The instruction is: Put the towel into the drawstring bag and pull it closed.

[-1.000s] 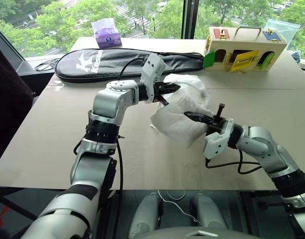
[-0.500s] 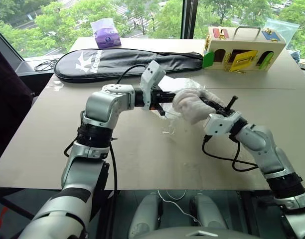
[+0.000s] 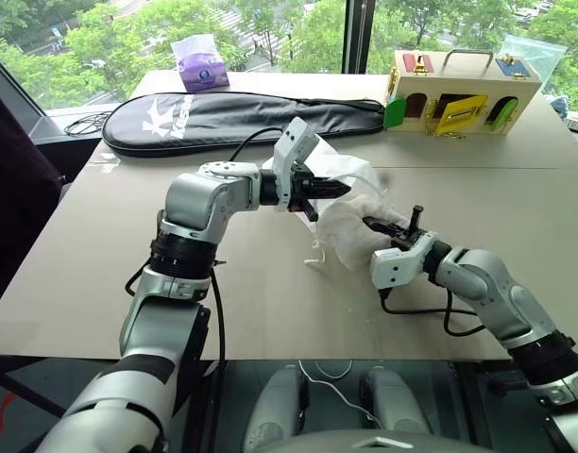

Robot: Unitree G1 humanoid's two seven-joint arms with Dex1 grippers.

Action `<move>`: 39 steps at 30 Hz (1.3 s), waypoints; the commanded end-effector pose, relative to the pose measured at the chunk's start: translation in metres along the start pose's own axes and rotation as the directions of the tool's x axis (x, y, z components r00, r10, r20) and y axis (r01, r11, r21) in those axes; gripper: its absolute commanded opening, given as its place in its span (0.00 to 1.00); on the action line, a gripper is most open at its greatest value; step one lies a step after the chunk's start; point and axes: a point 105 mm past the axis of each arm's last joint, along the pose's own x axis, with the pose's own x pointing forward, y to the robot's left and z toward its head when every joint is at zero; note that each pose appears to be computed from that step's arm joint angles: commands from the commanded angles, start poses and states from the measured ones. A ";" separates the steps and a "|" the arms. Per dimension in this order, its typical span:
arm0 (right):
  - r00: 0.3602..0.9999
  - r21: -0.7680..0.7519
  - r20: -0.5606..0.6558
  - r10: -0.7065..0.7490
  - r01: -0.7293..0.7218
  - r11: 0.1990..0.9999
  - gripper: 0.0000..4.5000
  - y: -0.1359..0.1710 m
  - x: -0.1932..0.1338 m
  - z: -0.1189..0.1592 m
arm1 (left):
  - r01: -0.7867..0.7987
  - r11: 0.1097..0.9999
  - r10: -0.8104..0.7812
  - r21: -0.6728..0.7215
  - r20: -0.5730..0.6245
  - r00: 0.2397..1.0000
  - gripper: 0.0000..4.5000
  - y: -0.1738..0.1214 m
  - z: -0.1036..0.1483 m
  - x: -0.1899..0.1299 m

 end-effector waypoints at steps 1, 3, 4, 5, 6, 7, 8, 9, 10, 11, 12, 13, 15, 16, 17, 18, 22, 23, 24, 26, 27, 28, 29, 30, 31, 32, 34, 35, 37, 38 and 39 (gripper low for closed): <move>0.992 0.149 -0.031 -0.126 0.129 0.980 0.02 -0.023 0.003 0.004 | 0.051 0.998 -0.052 0.027 0.032 0.998 0.00 -0.015 0.010 0.000; 0.971 0.350 -0.110 -0.212 0.237 0.906 0.02 -0.033 0.005 -0.001 | 0.078 0.996 -0.079 0.042 0.013 0.997 0.00 -0.023 0.004 0.002; 0.956 0.464 -0.158 -0.246 0.292 0.836 0.02 -0.036 0.006 -0.003 | 0.080 0.996 -0.081 0.046 0.006 0.997 0.00 -0.024 0.002 0.002; 0.945 0.549 -0.196 -0.262 0.327 0.769 0.02 -0.036 0.006 -0.005 | 0.078 0.996 -0.078 0.048 0.001 0.997 0.00 -0.024 0.000 0.002; 0.939 0.611 -0.219 -0.264 0.343 0.713 0.02 -0.035 0.006 -0.004 | 0.067 0.996 -0.067 0.051 -0.002 0.998 0.00 -0.023 -0.001 0.002; 0.938 0.662 -0.229 -0.258 0.345 0.665 0.02 -0.034 0.007 -0.001 | 0.055 0.997 -0.055 0.052 -0.004 0.998 0.00 -0.020 -0.003 0.003; 0.937 0.716 -0.241 -0.252 0.347 0.605 0.02 -0.032 0.008 0.002 | 0.049 0.998 -0.049 0.042 -0.002 0.999 0.00 -0.019 -0.003 0.003; 0.935 0.773 -0.253 -0.247 0.349 0.529 0.02 -0.031 0.009 0.006 | 0.047 0.998 -0.047 0.037 -0.002 0.999 0.00 -0.018 -0.004 0.003; 0.934 0.813 -0.265 -0.239 0.349 0.466 0.02 -0.031 0.011 0.009 | 0.050 0.998 -0.050 0.036 -0.002 0.999 0.00 -0.018 -0.004 0.003; 0.936 0.840 -0.266 -0.231 0.342 0.420 0.02 -0.031 0.013 0.013 | 0.052 0.998 -0.052 0.036 -0.002 0.999 0.00 -0.018 -0.004 0.004; 0.938 0.857 -0.266 -0.222 0.335 0.390 0.02 -0.031 0.014 0.015 | 0.053 0.998 -0.053 0.037 -0.002 0.999 0.00 -0.019 -0.004 0.004; 0.943 0.883 -0.261 -0.207 0.320 0.345 0.02 -0.029 0.016 0.018 | 0.054 0.998 -0.054 0.037 0.001 0.999 0.00 -0.019 -0.003 0.005; 0.951 0.906 -0.249 -0.182 0.295 0.304 0.02 -0.028 0.020 0.022 | 0.053 0.998 -0.053 0.036 0.008 0.999 0.00 -0.018 -0.001 0.006; 0.954 0.907 -0.244 -0.175 0.289 0.308 0.02 -0.028 0.020 0.023 | 0.053 0.998 -0.053 0.036 0.010 0.999 0.00 -0.018 0.000 0.007; 0.959 0.892 -0.234 -0.161 0.277 0.357 0.02 -0.029 0.021 0.024 | 0.052 0.998 -0.052 0.033 0.016 0.998 0.00 -0.017 0.002 0.007; 0.962 0.880 -0.227 -0.149 0.268 0.392 0.02 -0.029 0.022 0.024 | 0.051 0.998 -0.052 0.030 0.021 0.998 0.00 -0.017 0.003 0.008; 0.975 0.569 -0.207 -0.076 0.183 0.802 0.02 -0.023 0.024 0.019 | 0.053 0.999 -0.053 -0.001 0.054 0.997 0.00 -0.017 0.011 0.010; 0.968 0.601 -0.235 -0.088 0.216 0.770 0.02 -0.024 0.024 0.013 | 0.052 0.999 -0.051 -0.012 0.062 0.997 0.00 -0.016 0.012 0.010; 0.960 0.672 -0.258 -0.106 0.257 0.694 0.02 -0.026 0.024 0.009 | 0.049 0.999 -0.048 -0.021 0.068 0.997 0.00 -0.016 0.012 0.010; 0.941 0.824 -0.306 -0.145 0.338 0.454 0.02 -0.033 0.025 0.005 | 0.048 0.998 -0.044 -0.045 0.078 0.996 0.00 -0.017 0.012 0.010; 0.931 0.870 -0.326 -0.164 0.363 0.334 0.02 -0.037 0.026 0.005 | 0.046 0.997 -0.042 -0.056 0.081 0.996 0.00 -0.017 0.011 0.010; 0.923 0.896 -0.342 -0.174 0.376 0.234 0.02 -0.040 0.027 0.005 | 0.045 0.997 -0.039 -0.065 0.084 0.996 0.00 -0.017 0.011 0.010; 0.916 0.913 -0.358 -0.180 0.384 0.137 0.02 -0.042 0.027 0.006 | 0.044 0.996 -0.038 -0.073 0.087 0.996 0.00 -0.018 0.010 0.010; 0.910 0.921 -0.373 -0.181 0.386 0.043 0.02 -0.044 0.028 0.006 | 0.044 0.996 -0.037 -0.080 0.090 0.995 0.00 -0.018 0.010 0.010; 0.903 0.921 -0.390 -0.182 0.386 -0.056 0.02 -0.045 0.028 0.006 | 0.044 0.996 -0.036 -0.083 0.093 0.995 0.00 -0.019 0.011 0.010; 0.896 0.913 -0.404 -0.184 0.382 -0.146 0.02 -0.047 0.029 0.006 | 0.042 0.995 -0.034 -0.087 0.097 0.995 0.00 -0.020 0.012 0.011; 0.888 0.882 -0.421 -0.185 0.352 -0.314 0.02 -0.051 0.031 0.008 | 0.047 0.994 -0.035 -0.098 0.115 0.993 0.00 -0.022 0.017 0.013; 0.887 0.866 -0.421 -0.189 0.331 -0.375 0.02 -0.054 0.032 0.009 | 0.049 0.994 -0.037 -0.103 0.121 0.992 0.00 -0.023 0.019 0.013; 0.883 0.827 -0.427 -0.194 0.295 -0.480 0.02 -0.058 0.032 0.010 | 0.049 0.993 -0.036 -0.105 0.123 0.992 0.00 -0.024 0.021 0.014; 0.882 0.820 -0.429 -0.197 0.288 -0.494 0.02 -0.061 0.032 0.009 | 0.047 0.993 -0.034 -0.105 0.122 0.992 0.00 -0.024 0.020 0.015; 0.881 0.821 -0.428 -0.200 0.286 -0.494 0.02 -0.063 0.032 0.009 | 0.045 0.993 -0.032 -0.105 0.122 0.992 0.00 -0.024 0.020 0.015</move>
